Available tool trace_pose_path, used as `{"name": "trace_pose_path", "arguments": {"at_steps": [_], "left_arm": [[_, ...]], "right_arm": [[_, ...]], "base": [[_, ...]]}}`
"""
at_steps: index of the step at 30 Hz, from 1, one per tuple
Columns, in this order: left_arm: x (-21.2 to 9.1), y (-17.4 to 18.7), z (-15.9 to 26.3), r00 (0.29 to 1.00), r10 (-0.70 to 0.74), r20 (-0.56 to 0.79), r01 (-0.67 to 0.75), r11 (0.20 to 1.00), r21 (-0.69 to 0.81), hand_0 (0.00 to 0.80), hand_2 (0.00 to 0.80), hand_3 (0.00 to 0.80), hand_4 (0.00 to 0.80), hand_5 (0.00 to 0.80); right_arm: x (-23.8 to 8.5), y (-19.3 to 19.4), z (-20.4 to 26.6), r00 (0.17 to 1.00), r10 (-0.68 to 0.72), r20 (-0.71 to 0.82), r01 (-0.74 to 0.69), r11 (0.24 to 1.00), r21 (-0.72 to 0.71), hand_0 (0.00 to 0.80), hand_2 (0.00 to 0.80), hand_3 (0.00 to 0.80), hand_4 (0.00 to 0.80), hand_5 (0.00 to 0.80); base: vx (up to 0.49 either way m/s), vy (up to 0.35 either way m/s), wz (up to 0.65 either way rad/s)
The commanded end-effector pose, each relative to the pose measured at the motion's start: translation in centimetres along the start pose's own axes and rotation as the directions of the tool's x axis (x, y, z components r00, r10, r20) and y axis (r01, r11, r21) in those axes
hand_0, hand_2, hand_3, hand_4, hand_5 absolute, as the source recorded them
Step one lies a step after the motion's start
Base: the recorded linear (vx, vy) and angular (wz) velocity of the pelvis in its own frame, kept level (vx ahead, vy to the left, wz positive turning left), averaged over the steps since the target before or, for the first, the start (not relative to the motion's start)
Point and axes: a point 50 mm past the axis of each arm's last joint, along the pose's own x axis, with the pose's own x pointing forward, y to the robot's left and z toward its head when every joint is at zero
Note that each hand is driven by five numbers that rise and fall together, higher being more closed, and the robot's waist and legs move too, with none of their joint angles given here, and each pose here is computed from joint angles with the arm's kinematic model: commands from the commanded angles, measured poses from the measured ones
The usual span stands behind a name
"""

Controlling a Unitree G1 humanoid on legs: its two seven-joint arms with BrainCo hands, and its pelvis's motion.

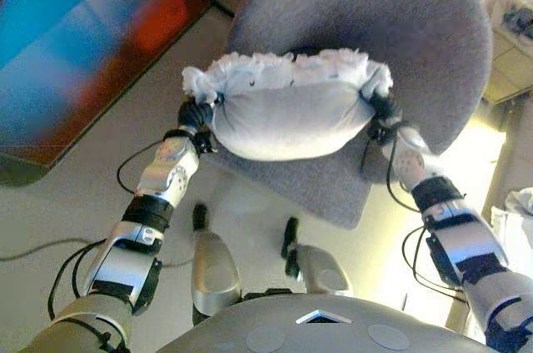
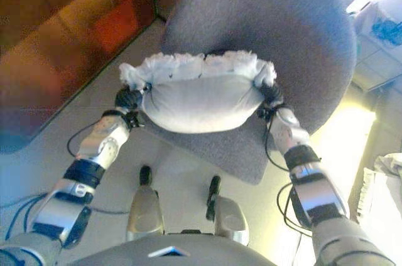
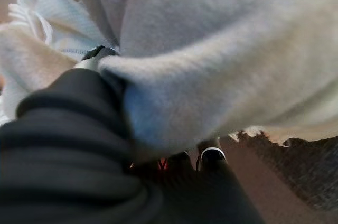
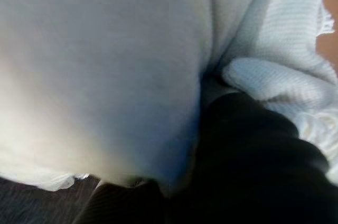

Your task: Pick up the cushion and take it to the sofa

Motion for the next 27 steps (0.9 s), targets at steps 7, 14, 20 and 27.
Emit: {"name": "trace_pose_path", "arguments": {"at_steps": [7, 14, 20, 27], "left_arm": [[2.2, -6.5, 5.5, 0.969, -0.172, 0.179, 0.187, 0.980, -0.068, 0.800, 0.800, 0.800, 0.800, 0.800], [1.8, -8.6, 6.3, 0.948, -0.246, 0.201, 0.262, 0.963, -0.058, 0.800, 0.800, 0.800, 0.800, 0.800], [1.4, -11.1, 7.5, 0.916, -0.359, 0.181, 0.367, 0.930, -0.014, 0.800, 0.800, 0.800, 0.800, 0.800], [2.6, -12.9, 9.0, 0.947, -0.296, 0.126, 0.318, 0.920, -0.228, 0.800, 0.800, 0.800, 0.800, 0.800]], "right_arm": [[1.6, 4.5, 8.1, 0.968, 0.060, 0.243, -0.078, 0.995, 0.065, 0.800, 0.800, 0.800, 0.800, 0.800], [1.5, 3.3, 10.9, 0.952, 0.012, 0.307, -0.030, 0.998, 0.053, 0.800, 0.800, 0.800, 0.800, 0.800], [1.4, 2.5, 12.5, 0.948, 0.003, 0.319, -0.012, 1.000, 0.025, 0.800, 0.800, 0.800, 0.800, 0.800], [2.2, 3.6, 14.2, 0.963, 0.079, 0.258, -0.041, 0.988, -0.149, 0.800, 0.800, 0.800, 0.800, 0.800]], "base": [[-0.024, 0.106, 0.14], [-0.001, 0.023, 0.03], [0.056, -0.067, -0.01], [0.043, -0.032, -0.01]]}}
